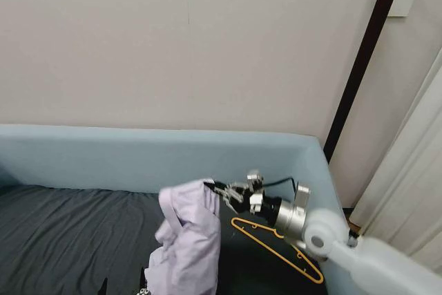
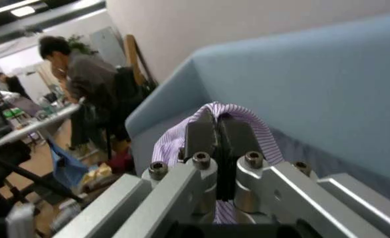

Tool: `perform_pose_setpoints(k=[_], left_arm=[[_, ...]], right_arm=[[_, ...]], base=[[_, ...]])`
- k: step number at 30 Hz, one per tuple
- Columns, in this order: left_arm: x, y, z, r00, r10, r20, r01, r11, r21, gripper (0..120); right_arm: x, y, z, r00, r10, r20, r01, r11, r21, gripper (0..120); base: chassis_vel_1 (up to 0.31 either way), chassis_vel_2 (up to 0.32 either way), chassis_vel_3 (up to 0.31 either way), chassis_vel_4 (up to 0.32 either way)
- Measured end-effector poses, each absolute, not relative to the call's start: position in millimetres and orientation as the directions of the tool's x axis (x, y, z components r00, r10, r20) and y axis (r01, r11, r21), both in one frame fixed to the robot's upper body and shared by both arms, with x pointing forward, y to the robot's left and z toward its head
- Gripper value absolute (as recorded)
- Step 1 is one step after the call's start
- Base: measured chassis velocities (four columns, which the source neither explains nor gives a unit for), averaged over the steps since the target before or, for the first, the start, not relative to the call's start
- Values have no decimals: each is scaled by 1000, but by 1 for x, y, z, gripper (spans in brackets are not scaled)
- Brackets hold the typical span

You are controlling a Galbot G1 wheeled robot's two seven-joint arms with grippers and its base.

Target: Pick up the clothes from the sofa and hang them on the clothes hanger.

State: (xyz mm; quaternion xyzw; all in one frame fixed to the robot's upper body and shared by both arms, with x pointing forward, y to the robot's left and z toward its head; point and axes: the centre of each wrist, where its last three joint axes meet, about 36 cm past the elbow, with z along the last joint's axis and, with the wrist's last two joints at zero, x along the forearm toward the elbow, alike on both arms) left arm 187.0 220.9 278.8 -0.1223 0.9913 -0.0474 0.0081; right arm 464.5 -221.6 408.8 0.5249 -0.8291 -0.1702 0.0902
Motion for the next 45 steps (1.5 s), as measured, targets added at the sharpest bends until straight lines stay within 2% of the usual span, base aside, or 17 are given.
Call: perform_pose_setpoints(k=[1,4,9,15,18,21,22,25,27,30,32,33,35,37,39,42,45], left_arm=[[187,221,279,-970,-243,-4,-242,966,-96,100],[188,222,276,-972,-237,5,-236,968,-89,100],[190,218,273,-976,-218,14,-218,972,-91,99],[193,215,272,-979,-204,15,-204,974,-94,99],[194,215,271,-980,-197,15,-198,976,-94,100],[196,214,271,-982,-190,14,-191,977,-98,100],[196,214,271,-982,-190,14,-191,977,-98,100],[197,212,271,-983,-186,12,-186,977,-100,99],[197,212,271,-983,-185,12,-185,978,-101,99],[196,212,270,-982,-186,14,-186,977,-101,100],[196,211,269,-982,-187,16,-187,977,-102,100],[196,211,269,-982,-187,16,-187,977,-102,100],[197,211,269,-982,-187,15,-188,977,-102,100],[197,212,268,-982,-187,15,-188,977,-101,100],[197,212,268,-982,-188,16,-189,977,-100,100],[197,212,266,-982,-189,20,-190,977,-98,100],[196,212,265,-981,-192,23,-193,976,-99,100]], right_arm=[[465,-222,409,-433,-901,-29,-840,391,377,0],[453,-240,346,-509,-859,60,-770,485,414,0],[453,-273,302,-541,-831,133,-745,546,382,0],[465,-308,295,-546,-819,174,-747,570,342,0],[468,-337,290,-551,-798,246,-754,602,264,1],[464,-362,290,-601,-716,356,-733,671,111,15],[464,-362,290,-601,-716,356,-733,671,111,15],[456,-373,304,-653,-632,418,-694,720,3,28],[453,-374,311,-679,-600,422,-669,743,-20,31],[447,-369,339,-774,-458,438,-545,833,-92,46],[443,-360,357,-814,-356,458,-452,884,-117,56],[443,-360,357,-814,-356,458,-452,884,-117,56],[437,-347,376,-841,-287,459,-382,916,-126,65],[428,-328,394,-847,-268,460,-353,929,-109,73],[423,-318,401,-845,-267,463,-348,933,-97,77],[404,-275,413,-825,-276,493,-344,938,-50,91],[397,-253,407,-811,-279,513,-345,938,-36,98]], base=[[0,0,0,0],[0,0,0,0],[0,0,0,0],[0,0,0,0],[0,0,0,0],[0,0,0,0],[0,0,0,0],[0,0,0,0],[0,0,0,0],[0,0,0,0],[0,0,0,0],[0,0,0,0],[0,0,0,0],[0,0,0,0],[0,0,0,0],[0,0,0,0],[0,0,0,0]])
